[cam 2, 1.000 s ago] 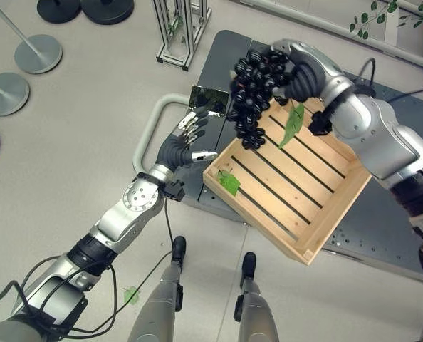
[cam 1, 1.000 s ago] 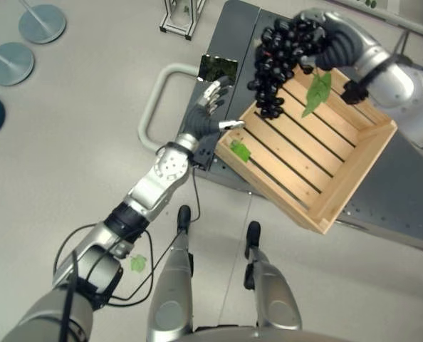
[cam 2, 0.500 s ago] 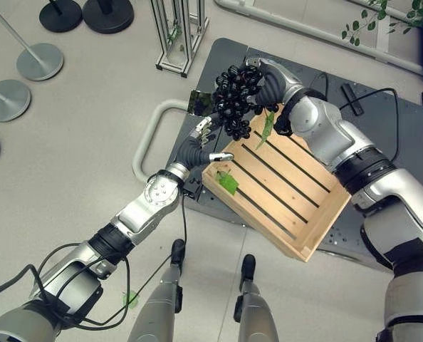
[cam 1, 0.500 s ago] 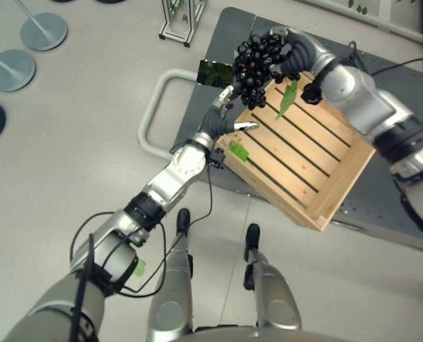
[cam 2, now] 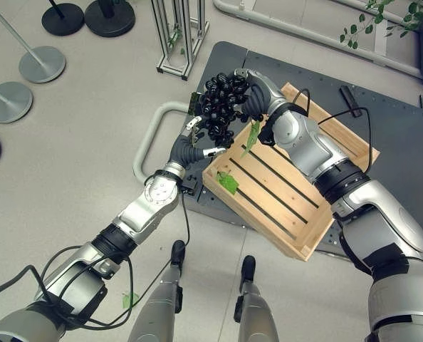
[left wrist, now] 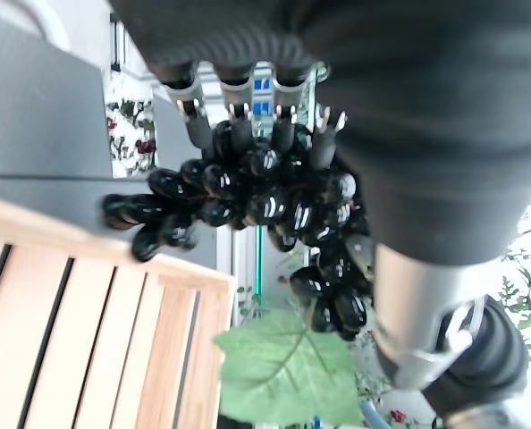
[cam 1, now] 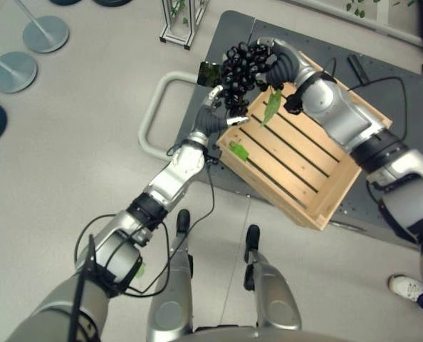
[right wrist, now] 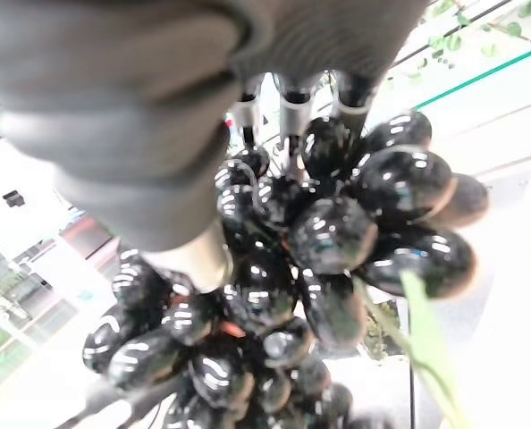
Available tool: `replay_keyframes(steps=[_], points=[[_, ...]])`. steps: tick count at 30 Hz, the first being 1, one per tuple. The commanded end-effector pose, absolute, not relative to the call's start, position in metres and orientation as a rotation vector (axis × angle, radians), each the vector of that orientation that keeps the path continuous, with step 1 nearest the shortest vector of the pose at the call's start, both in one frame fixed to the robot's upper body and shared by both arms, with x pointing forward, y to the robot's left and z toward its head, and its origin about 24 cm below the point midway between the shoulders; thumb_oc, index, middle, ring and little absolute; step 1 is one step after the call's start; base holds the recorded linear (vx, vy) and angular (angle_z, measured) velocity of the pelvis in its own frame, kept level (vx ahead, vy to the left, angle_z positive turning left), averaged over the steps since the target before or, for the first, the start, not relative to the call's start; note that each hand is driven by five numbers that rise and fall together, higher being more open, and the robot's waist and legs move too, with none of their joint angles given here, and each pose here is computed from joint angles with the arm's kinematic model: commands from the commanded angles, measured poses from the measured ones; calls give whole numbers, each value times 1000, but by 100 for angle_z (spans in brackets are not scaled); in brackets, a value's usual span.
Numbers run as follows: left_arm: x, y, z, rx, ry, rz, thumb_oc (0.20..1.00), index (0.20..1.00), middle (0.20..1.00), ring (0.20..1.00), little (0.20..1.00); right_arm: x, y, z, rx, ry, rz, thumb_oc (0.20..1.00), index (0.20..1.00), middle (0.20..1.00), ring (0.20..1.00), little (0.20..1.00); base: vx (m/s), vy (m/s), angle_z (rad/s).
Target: Pick up the fruits from the basket on one side to the basket on the other side
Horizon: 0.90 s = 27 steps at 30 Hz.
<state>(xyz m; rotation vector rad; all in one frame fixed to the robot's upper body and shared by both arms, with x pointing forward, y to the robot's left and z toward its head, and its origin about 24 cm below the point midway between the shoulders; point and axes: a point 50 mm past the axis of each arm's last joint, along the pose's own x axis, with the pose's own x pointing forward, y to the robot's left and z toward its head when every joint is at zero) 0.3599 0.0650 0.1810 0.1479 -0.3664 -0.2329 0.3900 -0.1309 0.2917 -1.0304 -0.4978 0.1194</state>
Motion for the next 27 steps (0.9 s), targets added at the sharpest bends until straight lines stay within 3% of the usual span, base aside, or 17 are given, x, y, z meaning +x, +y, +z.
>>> replay_keyframes(steps=[1,27], points=[[358,48,178,116,-395,-218,1000,1000,1000,1000,1000,380,-110,292,-951,-611,152,200,200,200,200,200,0,0,0],[363,39,196,12,-429,-71,1000,1000,1000,1000,1000,355,-48,274,-617,-707,297,200,200,200,200,200,0,-1,-1]])
